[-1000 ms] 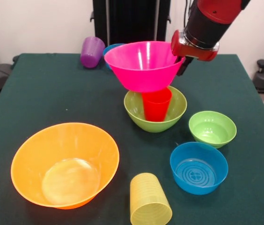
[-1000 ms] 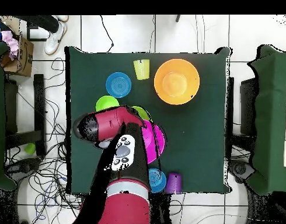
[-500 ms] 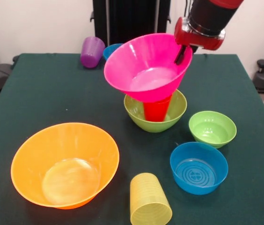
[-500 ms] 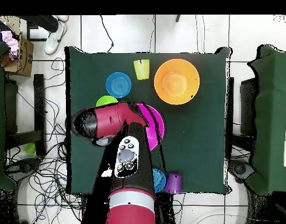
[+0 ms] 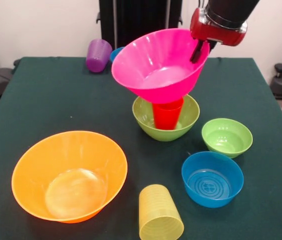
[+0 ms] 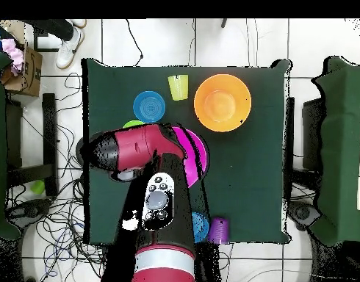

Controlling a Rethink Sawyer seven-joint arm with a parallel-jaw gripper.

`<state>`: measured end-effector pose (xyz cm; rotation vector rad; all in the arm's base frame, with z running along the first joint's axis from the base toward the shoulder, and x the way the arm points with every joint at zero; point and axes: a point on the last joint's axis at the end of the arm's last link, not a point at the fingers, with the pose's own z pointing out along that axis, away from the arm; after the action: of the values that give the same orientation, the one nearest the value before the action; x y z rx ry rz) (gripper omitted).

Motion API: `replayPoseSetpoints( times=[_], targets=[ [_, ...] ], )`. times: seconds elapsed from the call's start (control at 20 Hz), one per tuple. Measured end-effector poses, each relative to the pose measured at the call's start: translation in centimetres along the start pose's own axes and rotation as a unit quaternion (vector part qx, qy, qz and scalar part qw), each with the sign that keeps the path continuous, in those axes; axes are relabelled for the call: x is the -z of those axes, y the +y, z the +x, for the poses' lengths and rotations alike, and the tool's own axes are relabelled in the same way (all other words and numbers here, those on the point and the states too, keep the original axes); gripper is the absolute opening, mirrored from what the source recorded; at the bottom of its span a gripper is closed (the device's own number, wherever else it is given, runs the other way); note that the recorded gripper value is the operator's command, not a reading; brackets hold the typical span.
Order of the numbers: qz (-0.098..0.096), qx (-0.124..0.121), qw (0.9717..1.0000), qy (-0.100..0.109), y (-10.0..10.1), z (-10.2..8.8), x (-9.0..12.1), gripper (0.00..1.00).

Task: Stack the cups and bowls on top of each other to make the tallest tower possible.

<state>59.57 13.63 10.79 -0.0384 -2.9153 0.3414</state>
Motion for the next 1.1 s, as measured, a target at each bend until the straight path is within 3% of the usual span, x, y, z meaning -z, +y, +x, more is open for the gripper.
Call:
replayPoseSetpoints(
  times=[0.3, 0.9, 1.1],
  targets=[
    [0.001, 0.004, 1.0000, 0.001, 0.5, -0.3, -0.8, 0.00],
    [0.000, 0.013, 0.9999, -0.002, 1.7, -0.5, -5.7, 0.00],
    [0.002, 0.012, 0.9999, -0.002, 1.5, -0.5, -5.9, 0.00]
  ],
)
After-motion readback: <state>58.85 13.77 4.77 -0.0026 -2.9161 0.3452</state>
